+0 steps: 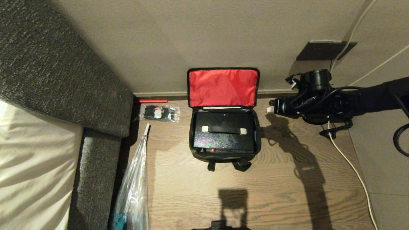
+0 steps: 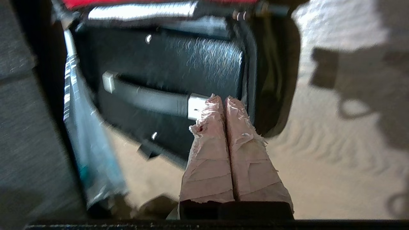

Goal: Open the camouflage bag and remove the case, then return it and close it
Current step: Close the top of the storage box

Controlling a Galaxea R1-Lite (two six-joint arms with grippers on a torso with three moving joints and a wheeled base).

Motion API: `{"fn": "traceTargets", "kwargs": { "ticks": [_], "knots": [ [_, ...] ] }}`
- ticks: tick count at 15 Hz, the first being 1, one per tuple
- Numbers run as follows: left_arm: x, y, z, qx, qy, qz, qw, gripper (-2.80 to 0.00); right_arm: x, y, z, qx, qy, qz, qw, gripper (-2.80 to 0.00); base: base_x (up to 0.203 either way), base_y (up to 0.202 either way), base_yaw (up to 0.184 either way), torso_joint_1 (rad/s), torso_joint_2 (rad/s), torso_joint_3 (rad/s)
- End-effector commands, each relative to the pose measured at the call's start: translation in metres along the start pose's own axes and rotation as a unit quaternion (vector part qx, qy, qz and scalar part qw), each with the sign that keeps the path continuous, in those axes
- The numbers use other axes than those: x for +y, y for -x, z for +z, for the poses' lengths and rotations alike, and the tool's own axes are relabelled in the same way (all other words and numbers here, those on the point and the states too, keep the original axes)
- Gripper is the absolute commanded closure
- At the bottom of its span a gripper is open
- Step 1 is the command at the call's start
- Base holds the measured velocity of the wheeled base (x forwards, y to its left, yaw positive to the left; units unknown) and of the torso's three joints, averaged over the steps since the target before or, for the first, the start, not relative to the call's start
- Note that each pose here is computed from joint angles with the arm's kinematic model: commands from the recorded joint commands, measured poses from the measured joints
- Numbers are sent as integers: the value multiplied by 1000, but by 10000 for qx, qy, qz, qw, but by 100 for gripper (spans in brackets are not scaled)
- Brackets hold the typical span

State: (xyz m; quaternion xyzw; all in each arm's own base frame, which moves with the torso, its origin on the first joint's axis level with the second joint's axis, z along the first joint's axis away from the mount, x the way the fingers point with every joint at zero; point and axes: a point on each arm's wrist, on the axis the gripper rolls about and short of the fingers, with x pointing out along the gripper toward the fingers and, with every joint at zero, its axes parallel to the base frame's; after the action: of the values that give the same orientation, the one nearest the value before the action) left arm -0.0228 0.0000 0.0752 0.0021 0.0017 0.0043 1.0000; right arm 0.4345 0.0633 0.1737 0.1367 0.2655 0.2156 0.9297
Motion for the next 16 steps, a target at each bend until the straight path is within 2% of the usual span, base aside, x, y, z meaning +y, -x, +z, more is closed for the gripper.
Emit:
{"fn": "traceTargets", "kwargs": {
  "ticks": [1,3,16],
  "knots": [
    [0,0,0,-2,-2,3,10000,0,3,17,-4,163,-86,396,9990,0,0,0,0,0,0,0],
    [0,0,0,-2,-2,3,10000,0,1,24,-2,150,-116,533,9984,0,0,0,0,0,0,0],
    [0,0,-1,3,52,-4,10000,0,2,32,-12,283,-148,490,9983,0,0,0,0,0,0,0]
  ]
}}
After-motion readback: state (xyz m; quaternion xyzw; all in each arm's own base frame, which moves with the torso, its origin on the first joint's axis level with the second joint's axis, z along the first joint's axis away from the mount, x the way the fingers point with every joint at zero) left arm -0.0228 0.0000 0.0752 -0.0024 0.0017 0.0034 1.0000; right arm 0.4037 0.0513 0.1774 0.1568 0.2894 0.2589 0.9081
